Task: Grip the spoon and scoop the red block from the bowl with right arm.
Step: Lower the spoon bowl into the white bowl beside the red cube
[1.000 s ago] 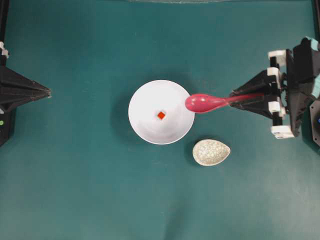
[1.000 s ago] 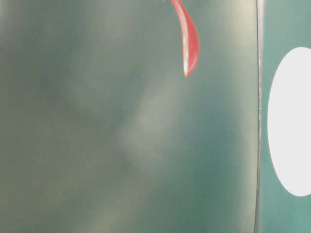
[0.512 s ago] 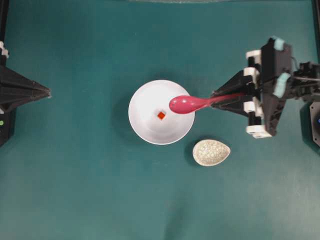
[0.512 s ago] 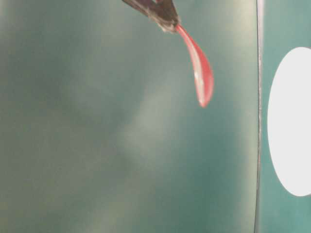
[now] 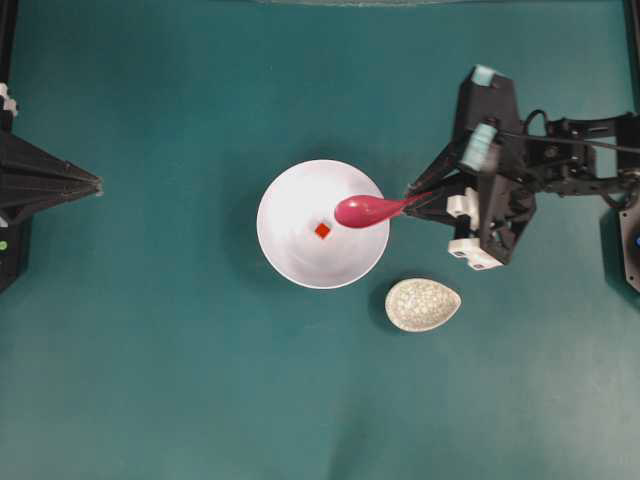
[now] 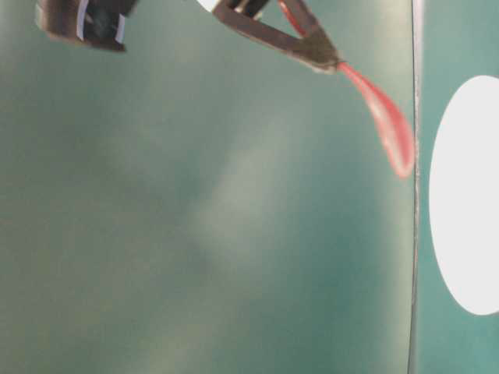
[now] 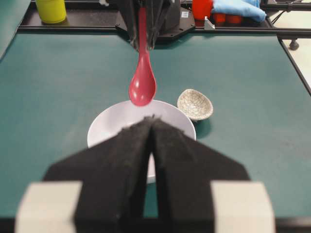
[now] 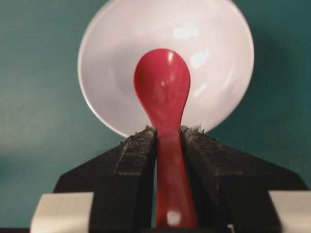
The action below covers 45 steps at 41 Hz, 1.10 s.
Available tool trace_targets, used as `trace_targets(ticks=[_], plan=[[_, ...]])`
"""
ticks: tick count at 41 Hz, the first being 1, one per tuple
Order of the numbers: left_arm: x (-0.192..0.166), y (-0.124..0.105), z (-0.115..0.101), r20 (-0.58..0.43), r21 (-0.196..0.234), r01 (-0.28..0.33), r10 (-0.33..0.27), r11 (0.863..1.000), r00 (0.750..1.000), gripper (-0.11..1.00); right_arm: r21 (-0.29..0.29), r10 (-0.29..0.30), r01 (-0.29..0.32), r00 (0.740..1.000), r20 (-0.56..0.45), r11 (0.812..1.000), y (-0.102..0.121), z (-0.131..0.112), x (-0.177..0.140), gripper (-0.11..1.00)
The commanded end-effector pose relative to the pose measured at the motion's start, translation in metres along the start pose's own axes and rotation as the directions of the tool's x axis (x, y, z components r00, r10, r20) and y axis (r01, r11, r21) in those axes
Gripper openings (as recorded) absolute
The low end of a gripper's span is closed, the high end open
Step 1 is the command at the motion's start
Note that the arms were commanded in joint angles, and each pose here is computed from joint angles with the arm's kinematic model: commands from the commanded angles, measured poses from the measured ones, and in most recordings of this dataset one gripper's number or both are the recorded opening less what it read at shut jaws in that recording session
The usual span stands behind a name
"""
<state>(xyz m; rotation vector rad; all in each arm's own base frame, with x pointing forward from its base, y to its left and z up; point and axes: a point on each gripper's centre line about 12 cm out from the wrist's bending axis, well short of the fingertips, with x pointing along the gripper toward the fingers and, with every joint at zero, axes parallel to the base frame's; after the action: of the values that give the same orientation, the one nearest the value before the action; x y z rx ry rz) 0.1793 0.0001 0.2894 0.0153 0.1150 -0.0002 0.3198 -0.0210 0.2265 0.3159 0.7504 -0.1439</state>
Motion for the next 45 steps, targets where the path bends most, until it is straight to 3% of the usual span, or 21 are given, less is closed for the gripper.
trace_targets(ticks=[1,14,23,45], plan=[[0.002,0.000,0.006,0.011,0.003,0.000,0.000,1.000,1.000,0.00,0.014,-0.002,0.002,1.000,-0.012,1.000,0.003,0.013,0.002,0.25],[0.002,0.000,0.005,0.009,0.003,0.001,-0.001,1.000,1.000,0.00,-0.005,-0.031,0.030,0.993,-0.117,1.000,0.005,0.027,0.035,0.25],[0.002,0.000,0.005,0.009,0.003,0.001,-0.001,1.000,1.000,0.00,-0.004,-0.054,0.054,0.971,-0.232,0.999,0.003,0.017,0.051,0.25],[0.002,0.000,0.005,0.009,0.006,0.001,-0.001,1.000,1.000,0.00,-0.006,-0.065,0.066,0.962,-0.265,0.998,-0.001,0.008,0.067,0.25]])
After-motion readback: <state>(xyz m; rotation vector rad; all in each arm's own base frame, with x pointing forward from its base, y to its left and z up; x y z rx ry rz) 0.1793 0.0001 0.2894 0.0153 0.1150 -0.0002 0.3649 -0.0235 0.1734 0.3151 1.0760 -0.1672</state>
